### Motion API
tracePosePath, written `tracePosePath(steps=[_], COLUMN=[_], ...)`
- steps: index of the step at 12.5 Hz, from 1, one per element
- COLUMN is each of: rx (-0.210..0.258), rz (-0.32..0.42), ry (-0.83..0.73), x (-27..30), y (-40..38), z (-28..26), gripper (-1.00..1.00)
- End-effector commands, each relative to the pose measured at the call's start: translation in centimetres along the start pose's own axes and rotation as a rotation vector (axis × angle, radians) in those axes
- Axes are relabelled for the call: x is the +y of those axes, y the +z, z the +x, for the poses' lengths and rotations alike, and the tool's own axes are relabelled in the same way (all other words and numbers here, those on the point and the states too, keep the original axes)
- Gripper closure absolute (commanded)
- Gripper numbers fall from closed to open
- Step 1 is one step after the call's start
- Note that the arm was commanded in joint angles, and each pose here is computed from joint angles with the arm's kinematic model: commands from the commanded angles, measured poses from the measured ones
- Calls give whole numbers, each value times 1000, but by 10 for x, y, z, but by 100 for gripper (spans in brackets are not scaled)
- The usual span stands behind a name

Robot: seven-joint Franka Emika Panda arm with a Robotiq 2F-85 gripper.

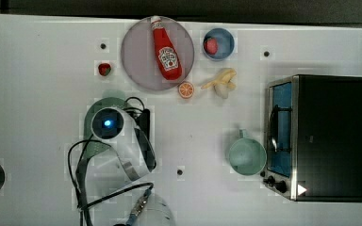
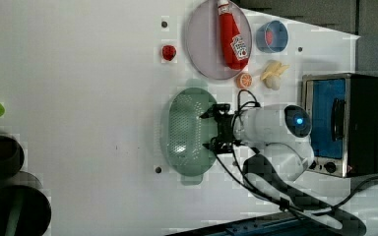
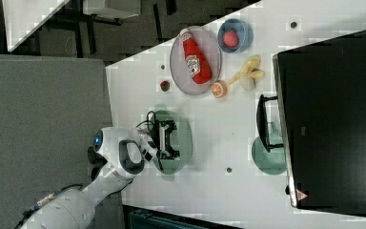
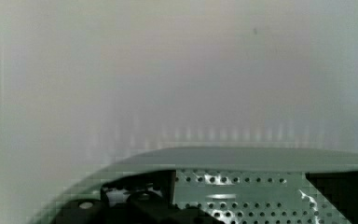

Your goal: Drag strainer left to right.

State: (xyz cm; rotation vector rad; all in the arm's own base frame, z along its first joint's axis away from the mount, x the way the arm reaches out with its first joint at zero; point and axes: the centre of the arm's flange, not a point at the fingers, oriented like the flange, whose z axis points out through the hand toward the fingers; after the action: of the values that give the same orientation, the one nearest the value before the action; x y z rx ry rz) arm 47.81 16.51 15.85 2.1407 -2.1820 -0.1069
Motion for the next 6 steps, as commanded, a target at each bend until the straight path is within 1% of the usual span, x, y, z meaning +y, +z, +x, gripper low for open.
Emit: tracePosePath(steps=[1,6], rx=[5,34], rz=[36,41], ry=[-54,-27], x=[-11,-19], y=[-10,-12], z=[42,91], gripper=[-100,-100])
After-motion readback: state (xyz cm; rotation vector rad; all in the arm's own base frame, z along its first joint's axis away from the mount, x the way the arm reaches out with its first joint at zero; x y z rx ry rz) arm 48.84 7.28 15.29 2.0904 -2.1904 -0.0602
